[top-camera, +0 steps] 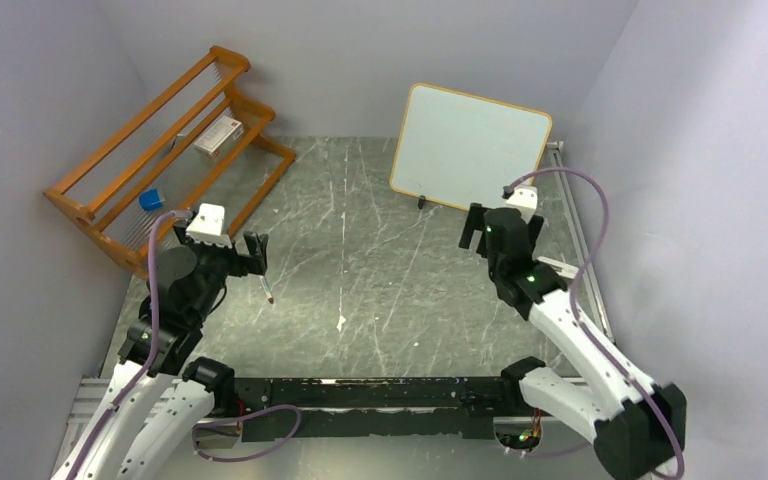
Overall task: Write a sentence on the whiteboard
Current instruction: Move the whiteboard to the center of the board.
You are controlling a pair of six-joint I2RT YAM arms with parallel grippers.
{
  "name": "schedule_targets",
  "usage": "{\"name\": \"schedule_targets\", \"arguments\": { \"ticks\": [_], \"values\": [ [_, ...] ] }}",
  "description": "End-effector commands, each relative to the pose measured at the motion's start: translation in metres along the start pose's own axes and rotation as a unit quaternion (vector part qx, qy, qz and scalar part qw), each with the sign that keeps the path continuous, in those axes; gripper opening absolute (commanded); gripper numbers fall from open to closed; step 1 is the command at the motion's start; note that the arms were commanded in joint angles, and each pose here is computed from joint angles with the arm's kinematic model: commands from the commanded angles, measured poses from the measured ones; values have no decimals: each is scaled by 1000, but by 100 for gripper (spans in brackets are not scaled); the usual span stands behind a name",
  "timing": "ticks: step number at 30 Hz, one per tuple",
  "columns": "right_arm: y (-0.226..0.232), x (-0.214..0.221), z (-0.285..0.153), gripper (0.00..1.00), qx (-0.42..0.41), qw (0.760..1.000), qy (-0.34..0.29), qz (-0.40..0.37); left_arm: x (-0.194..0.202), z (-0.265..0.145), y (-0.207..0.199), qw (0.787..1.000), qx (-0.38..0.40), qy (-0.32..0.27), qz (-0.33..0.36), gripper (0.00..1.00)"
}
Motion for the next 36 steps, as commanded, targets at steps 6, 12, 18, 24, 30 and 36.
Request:
{"name": "schedule_targets", "arguments": {
  "ticks": [6,12,18,24,30,36],
  "values": [
    [-7,22,84,96,81,995,39,35,-6,1,0,1000,-2,-23,-6,98],
    [-6,49,137,88,109,990,85,6,-7,3,-3,1000,9,-24,-3,98],
    [4,56,176,72,102,990,101,3,-5,4,-3,1000,6,-19,-1,98],
    [0,66,202,57,97,987,129,2,-5,5,-3,1000,7,-16,1,98],
    [-6,73,213,47,95,985,141,-7,-5,6,-4,1000,10,-16,2,98],
    [-10,80,222,38,84,985,146,-28,-4,7,-4,1000,11,-14,3,98]
  ]
}}
Point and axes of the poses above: each gripper's point midway between its finger pads, its own z axis out along the fingers, its own y axis along the line the jaws close on, x = y × z, the point moved 6 cm from there along -z, back along the fingers, and after that the axes turned 5 degrees about z, right-handed, at the moved point
